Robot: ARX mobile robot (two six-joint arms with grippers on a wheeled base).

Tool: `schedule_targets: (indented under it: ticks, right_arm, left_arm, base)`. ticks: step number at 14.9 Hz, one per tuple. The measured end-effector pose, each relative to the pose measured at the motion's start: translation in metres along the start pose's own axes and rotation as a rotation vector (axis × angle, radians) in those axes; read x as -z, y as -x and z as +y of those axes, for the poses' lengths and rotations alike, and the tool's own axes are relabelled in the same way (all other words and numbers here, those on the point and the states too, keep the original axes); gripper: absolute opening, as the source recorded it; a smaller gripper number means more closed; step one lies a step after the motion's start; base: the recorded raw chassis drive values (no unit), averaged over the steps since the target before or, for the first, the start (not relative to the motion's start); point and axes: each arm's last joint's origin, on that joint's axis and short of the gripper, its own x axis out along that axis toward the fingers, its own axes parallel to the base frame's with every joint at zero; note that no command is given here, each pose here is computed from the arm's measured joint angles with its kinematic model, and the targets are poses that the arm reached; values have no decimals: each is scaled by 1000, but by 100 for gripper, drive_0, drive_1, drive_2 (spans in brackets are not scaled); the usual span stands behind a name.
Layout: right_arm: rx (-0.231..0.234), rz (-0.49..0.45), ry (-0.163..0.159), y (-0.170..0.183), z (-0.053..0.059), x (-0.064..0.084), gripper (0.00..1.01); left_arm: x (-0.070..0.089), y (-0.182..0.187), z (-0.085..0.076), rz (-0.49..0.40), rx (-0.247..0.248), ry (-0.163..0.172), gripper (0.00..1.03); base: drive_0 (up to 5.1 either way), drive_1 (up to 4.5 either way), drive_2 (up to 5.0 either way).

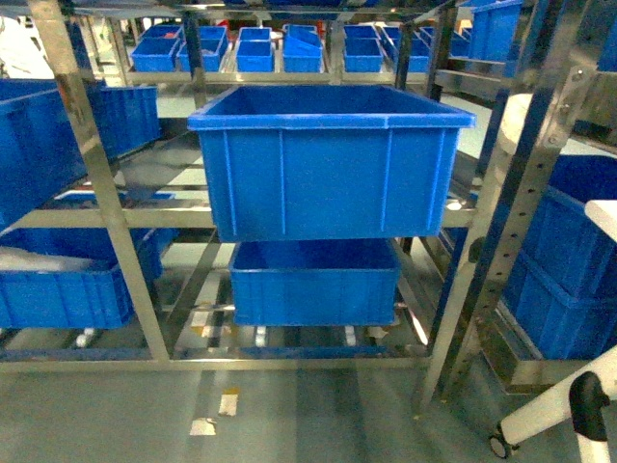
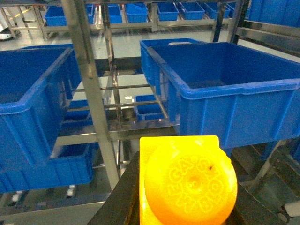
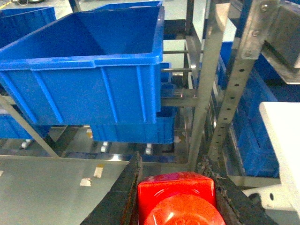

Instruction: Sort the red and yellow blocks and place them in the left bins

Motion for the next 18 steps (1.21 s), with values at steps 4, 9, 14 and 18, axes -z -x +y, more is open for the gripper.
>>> schedule_targets:
  ticks: [4,9,14,18]
  right_arm:
    - [1,0,0,0,0,0,29]
    - [1,4,-1,0,0,1,29]
    - [-2,4,-1,0,0,0,29]
    - [-7,-5,3,0,2,-1,29]
  left_arm:
    - [0,0,0,-2,-1,0,27]
    - [0,0,0,2,-4,0,27]
    - [1,0,1,5,-4,0,27]
    - [-1,1,1,-9,-5,0,27]
  base:
    - [-485,316,178]
    - [-481,343,159]
    - [-488,335,145]
    - [-490,333,142]
